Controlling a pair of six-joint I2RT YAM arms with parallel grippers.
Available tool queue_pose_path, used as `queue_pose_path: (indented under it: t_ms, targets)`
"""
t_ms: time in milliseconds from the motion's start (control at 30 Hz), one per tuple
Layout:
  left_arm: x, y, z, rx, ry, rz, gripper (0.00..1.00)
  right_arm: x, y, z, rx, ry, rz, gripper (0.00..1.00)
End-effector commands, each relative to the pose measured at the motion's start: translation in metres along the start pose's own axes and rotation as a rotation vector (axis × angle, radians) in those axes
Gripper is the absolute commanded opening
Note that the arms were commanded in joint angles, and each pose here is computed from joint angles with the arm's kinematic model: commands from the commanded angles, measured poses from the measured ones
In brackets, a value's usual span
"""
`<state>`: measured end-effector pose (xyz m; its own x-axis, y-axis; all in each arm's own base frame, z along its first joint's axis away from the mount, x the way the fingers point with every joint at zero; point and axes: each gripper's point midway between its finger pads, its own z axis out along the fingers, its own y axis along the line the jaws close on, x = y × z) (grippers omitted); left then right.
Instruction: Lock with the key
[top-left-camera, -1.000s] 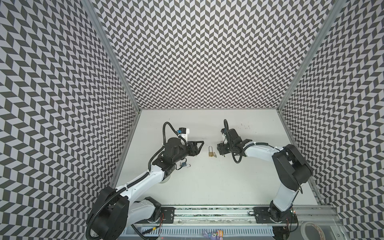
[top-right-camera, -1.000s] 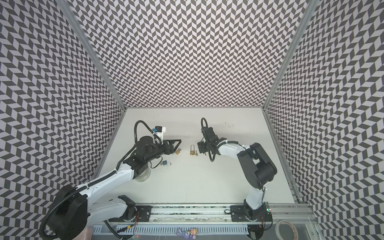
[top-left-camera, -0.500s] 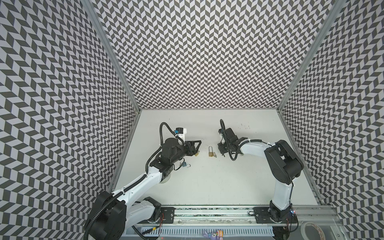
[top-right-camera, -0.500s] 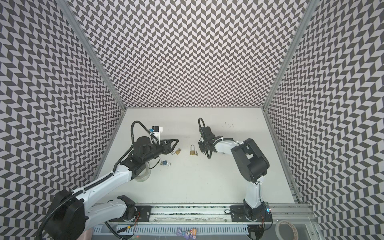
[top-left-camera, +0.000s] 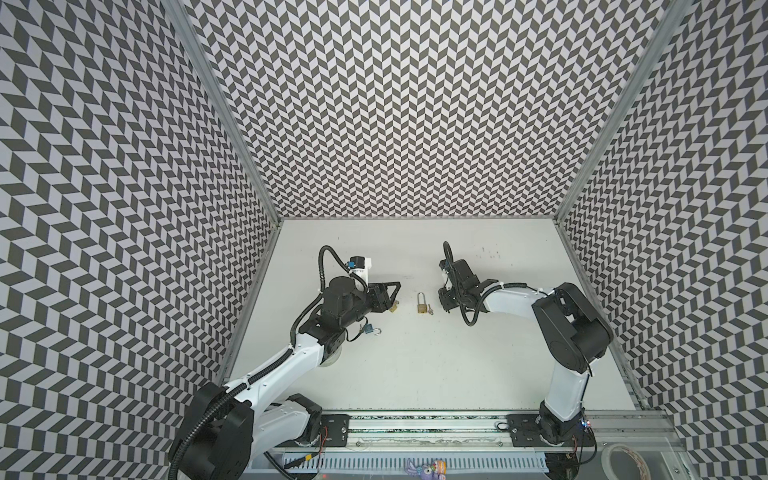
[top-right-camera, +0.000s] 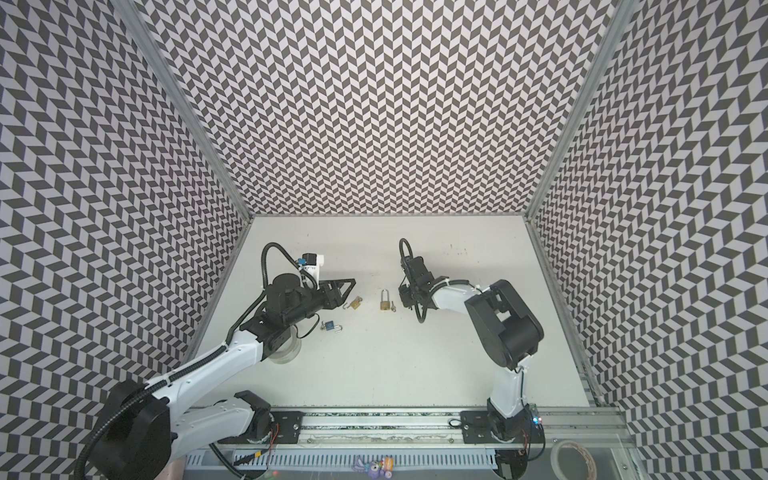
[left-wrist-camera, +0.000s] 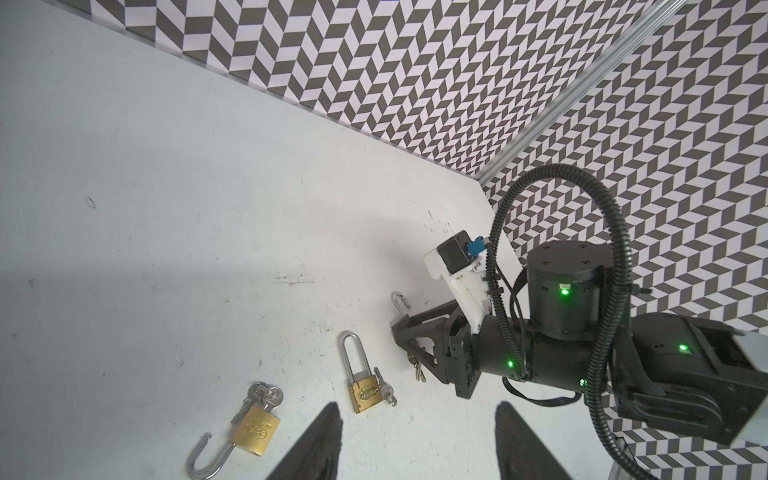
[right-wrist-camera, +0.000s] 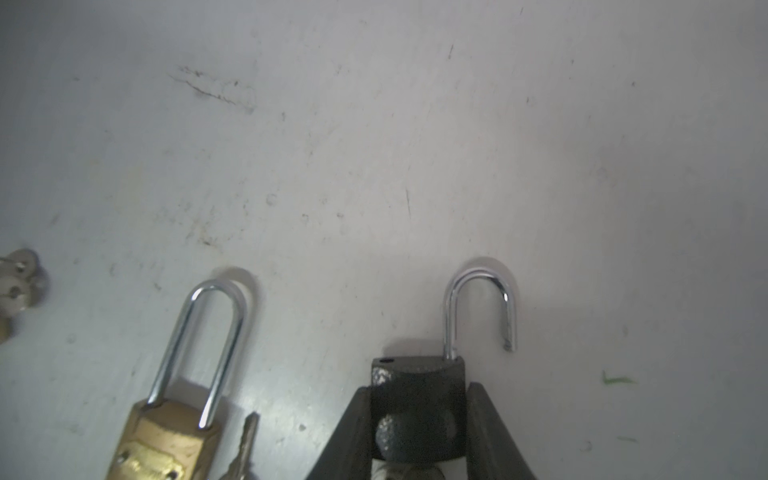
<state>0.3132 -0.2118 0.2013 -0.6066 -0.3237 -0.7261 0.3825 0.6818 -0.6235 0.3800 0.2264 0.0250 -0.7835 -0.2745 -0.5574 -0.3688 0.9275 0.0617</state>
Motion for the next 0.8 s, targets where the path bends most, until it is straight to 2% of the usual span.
queue_pose_path:
  t_ms: [0, 133, 233, 333, 467, 533, 633, 767]
  targets:
    - [-0.013, -0.003, -0.004, -0.002, -0.032, 0.007, 0.60, 0.007, 0.002, -0.014, -0.008, 0.010, 0.010, 0.25]
    - [-0.025, -0.005, -0.007, 0.001, -0.052, 0.015, 0.60, -0.014, 0.005, -0.042, -0.034, -0.085, 0.019, 0.19]
    - [-0.040, -0.011, -0.012, 0.004, -0.069, 0.040, 0.62, -0.037, 0.023, -0.084, -0.158, -0.235, 0.024, 0.08]
    - [-0.061, -0.022, -0.022, 0.010, -0.104, 0.077, 0.66, -0.060, 0.042, -0.140, -0.304, -0.435, 0.014, 0.01]
    - [-0.093, -0.047, -0.036, 0.035, -0.143, 0.151, 0.69, -0.074, 0.068, -0.202, -0.473, -0.633, -0.098, 0.00]
    - [-0.106, -0.062, -0.041, 0.066, -0.148, 0.205, 0.69, -0.075, 0.079, -0.225, -0.535, -0.673, -0.158, 0.00]
    - [-0.115, -0.094, -0.046, 0.179, -0.129, 0.313, 0.70, -0.069, 0.101, -0.258, -0.663, -0.686, -0.302, 0.00]
    - [-0.110, -0.147, -0.057, 0.423, -0.067, 0.460, 0.73, -0.063, 0.121, -0.294, -0.787, -0.710, -0.450, 0.00]
